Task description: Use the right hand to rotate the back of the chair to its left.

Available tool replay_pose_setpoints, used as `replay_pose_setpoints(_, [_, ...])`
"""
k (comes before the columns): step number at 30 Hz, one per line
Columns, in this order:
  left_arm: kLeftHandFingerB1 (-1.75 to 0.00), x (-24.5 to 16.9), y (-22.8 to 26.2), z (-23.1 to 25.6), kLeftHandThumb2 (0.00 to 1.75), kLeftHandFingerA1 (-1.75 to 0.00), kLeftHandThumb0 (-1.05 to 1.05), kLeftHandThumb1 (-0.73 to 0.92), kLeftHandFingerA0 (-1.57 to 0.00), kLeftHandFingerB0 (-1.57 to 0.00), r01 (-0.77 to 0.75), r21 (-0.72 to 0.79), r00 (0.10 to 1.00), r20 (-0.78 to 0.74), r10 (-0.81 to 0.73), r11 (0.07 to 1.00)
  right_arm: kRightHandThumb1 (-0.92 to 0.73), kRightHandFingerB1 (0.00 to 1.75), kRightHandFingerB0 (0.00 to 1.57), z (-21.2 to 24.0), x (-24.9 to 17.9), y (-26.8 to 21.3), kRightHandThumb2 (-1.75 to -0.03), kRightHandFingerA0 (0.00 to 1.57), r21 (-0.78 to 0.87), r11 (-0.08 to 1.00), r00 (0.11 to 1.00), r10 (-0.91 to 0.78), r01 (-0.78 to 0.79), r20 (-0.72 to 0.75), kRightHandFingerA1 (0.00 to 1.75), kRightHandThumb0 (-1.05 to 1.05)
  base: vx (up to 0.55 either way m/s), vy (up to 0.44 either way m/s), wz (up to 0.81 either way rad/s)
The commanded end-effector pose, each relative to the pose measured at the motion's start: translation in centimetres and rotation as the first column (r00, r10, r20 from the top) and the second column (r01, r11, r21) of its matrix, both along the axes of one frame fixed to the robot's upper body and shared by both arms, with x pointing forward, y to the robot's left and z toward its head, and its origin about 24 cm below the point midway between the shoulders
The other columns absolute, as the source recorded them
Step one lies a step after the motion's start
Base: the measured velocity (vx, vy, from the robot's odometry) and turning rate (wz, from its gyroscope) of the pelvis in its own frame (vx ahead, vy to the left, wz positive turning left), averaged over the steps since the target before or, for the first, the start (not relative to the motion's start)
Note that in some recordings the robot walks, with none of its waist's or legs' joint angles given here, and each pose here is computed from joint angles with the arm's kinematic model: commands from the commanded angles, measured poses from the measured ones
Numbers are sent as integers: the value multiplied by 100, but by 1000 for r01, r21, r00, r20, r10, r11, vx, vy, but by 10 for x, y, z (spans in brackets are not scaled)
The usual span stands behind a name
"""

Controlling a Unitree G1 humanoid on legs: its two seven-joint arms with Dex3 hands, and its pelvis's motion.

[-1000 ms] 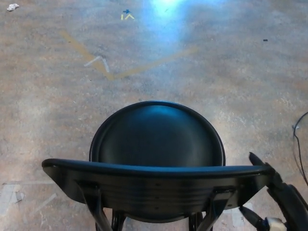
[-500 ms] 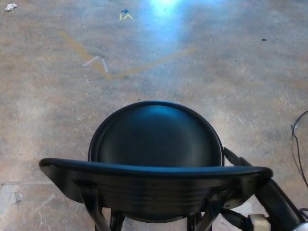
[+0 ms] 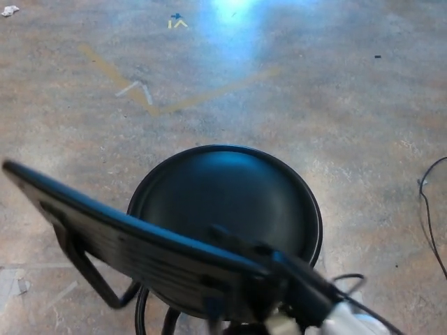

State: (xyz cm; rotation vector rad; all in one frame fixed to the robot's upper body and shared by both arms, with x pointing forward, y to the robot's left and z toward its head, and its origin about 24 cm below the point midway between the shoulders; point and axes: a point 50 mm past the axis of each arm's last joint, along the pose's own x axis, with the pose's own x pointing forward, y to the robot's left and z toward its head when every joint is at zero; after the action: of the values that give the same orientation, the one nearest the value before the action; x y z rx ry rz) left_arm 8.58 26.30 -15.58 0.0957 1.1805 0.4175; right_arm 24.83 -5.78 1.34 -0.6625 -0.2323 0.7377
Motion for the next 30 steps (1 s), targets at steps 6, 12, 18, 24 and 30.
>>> replay_pose_setpoints(6, [-46, -4, 7, 1, 66, -51, -51, 85, -64, -59, 29, 11, 1000, -13, -29, 1000, -70, 0, 0, 25, 11, 63, -62, 0, -80, 986, 986, 153, -148, 60, 0, -100, 0, 0, 0])
replay_pose_setpoints(12, [-47, -6, 6, 1, 65, -53, -51, 83, -64, -58, 16, 9, 1000, -18, -16, 1000, -71, 0, 0, 37, 14, 88, -62, 0, -113, 971, 972, 221, -212, 84, 0, -103, 0, 0, 0])
replay_pose_setpoints(18, [-46, -5, 3, 0, 65, -50, -49, 85, -59, -54, 68, -2, 998, -17, -68, 998, -53, 0, 0, 53, 20, 121, -90, 0, -129, 953, 953, 286, -274, 94, 12, -102, 0, 0, 0])
replay_pose_setpoints(24, [-48, -5, 4, 0, 64, -52, -48, 83, -62, -58, 17, -4, 1000, -12, -17, 1000, -56, 0, 0, 54, 24, 123, -89, 0, -139, 953, 951, 286, -270, 117, 13, -103, 0, 0, 0])
replay_pose_setpoints(30, [-48, -5, 4, 0, 64, -54, -49, 83, -62, -56, 35, 5, 999, -16, -35, 999, -55, 0, 0, 46, 25, 110, -91, 0, -126, 963, 965, 248, -237, 86, 8, -102, 0, 0, 0])
